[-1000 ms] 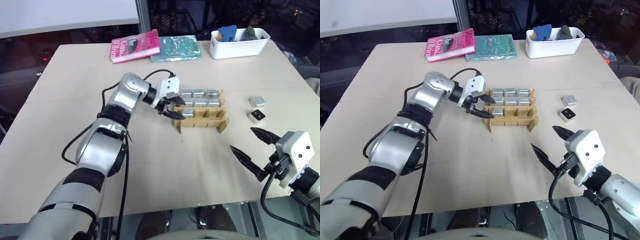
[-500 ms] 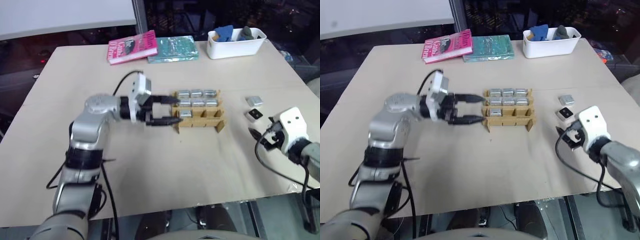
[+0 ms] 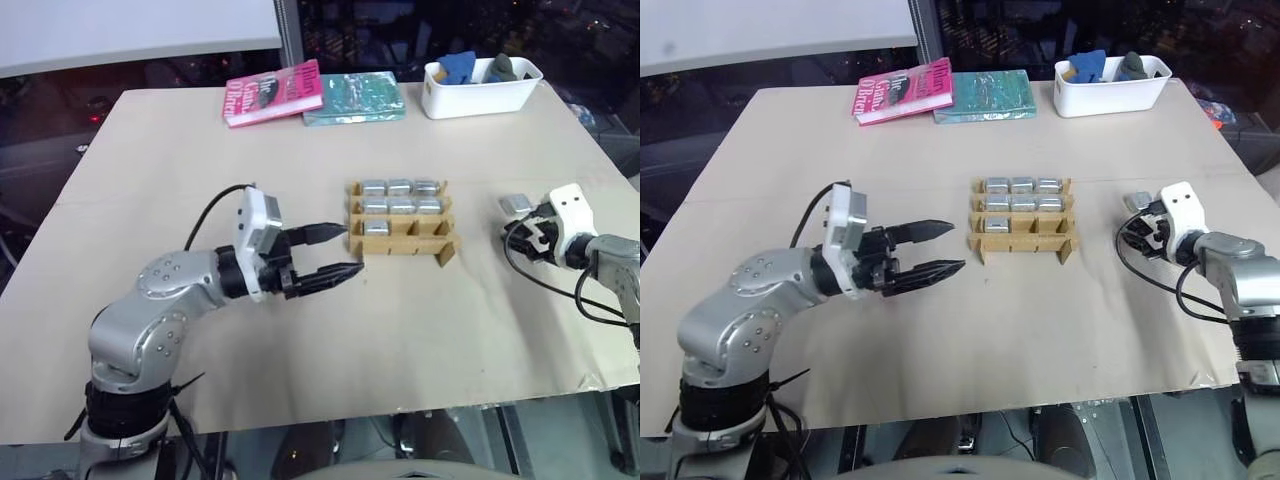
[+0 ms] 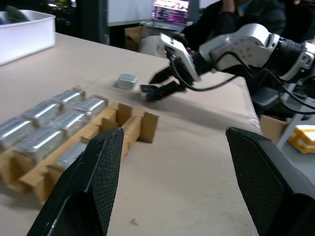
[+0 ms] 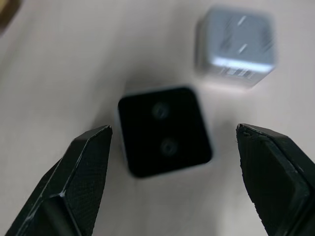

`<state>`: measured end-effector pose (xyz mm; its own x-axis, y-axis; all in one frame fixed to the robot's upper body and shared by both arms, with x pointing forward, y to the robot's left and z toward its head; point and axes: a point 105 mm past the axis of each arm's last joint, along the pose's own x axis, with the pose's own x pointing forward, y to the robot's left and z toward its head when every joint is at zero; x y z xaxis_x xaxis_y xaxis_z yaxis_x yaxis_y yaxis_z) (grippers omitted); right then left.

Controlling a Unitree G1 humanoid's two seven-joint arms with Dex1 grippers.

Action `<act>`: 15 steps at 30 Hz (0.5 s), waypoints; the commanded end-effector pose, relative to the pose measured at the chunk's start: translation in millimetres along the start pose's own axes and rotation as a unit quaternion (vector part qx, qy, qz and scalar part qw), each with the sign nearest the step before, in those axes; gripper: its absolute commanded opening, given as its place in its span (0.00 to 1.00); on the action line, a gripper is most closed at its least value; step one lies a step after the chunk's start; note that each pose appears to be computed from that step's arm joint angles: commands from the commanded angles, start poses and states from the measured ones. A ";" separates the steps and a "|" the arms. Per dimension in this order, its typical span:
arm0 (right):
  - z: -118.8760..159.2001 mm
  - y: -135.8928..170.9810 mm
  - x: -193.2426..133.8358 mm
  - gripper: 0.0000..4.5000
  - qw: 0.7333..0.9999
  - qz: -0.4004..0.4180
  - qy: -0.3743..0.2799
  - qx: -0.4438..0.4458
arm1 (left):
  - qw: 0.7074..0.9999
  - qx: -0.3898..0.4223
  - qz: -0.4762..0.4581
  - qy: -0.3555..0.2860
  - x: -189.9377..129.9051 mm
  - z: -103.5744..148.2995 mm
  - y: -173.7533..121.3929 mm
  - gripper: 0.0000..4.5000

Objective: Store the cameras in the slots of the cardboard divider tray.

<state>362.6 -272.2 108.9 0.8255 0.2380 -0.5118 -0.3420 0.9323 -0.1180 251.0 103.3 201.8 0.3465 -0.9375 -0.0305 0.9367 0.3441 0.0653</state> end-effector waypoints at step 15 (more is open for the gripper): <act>68.0 71.7 -51.8 0.45 0.941 0.082 -0.172 -0.280 | 0.992 -0.119 0.023 -0.032 16.3 11.2 9.0 0.77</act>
<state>339.8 -237.0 142.7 0.8346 0.3874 -0.3916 -0.5367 0.7319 -0.4198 267.6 96.5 205.8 0.4229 -0.9059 0.0243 0.9020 0.4182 -0.1075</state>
